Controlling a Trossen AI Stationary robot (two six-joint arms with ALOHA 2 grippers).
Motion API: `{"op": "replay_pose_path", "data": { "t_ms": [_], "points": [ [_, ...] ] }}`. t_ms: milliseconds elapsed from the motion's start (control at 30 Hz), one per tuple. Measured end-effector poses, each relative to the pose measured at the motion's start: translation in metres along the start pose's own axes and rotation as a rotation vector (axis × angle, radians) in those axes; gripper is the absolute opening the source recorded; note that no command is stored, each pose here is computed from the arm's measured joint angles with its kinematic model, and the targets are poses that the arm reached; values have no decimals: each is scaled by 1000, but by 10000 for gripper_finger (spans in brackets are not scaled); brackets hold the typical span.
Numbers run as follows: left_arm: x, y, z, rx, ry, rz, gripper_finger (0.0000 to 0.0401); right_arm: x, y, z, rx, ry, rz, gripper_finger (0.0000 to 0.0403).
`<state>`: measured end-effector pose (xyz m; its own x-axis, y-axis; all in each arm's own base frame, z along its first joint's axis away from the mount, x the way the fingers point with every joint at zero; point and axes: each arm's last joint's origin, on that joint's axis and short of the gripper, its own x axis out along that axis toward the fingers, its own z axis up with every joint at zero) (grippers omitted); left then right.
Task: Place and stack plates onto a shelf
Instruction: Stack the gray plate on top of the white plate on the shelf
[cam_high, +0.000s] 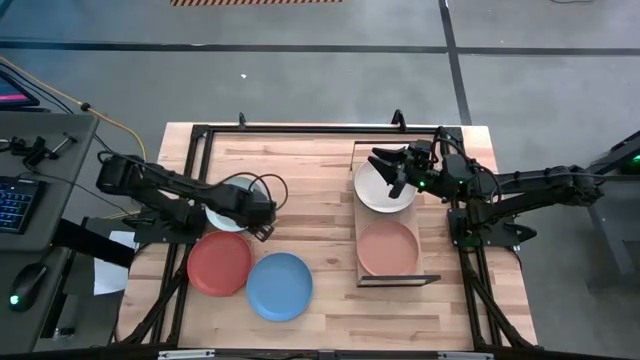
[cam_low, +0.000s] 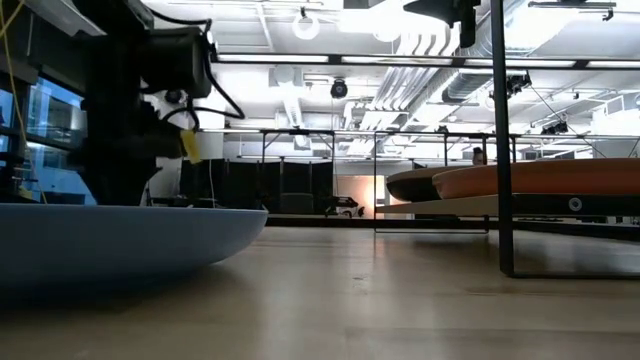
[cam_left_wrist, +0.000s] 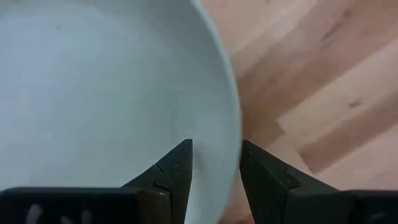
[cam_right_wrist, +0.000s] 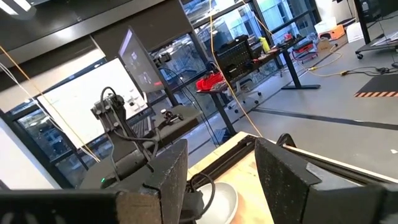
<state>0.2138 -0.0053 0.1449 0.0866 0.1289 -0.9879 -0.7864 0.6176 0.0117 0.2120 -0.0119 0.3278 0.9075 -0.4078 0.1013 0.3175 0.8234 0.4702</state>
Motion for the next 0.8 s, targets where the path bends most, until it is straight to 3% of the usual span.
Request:
{"op": "replay_pose_path", "data": {
  "t_ms": [133, 300, 400, 633, 800],
  "points": [
    [5, -1, 0, 34, 5, 26, 104, 0, 0, -1, -3, 6, -3, 169],
    [1, -1, 1, 112, -8, 23, 23, 0, 0, -1, -4, 10, -5, 169],
    [-11, -1, 9, 152, -29, 15, 15, 0, -1, -1, -5, 11, -6, 169],
    [-68, -21, 56, 330, -224, -104, 3, 0, 1, 1, 12, -15, 4, 169],
    [-108, -44, 92, 487, -385, -156, 2, -3, 5, 14, 66, -125, 40, 169]
  ]
}}
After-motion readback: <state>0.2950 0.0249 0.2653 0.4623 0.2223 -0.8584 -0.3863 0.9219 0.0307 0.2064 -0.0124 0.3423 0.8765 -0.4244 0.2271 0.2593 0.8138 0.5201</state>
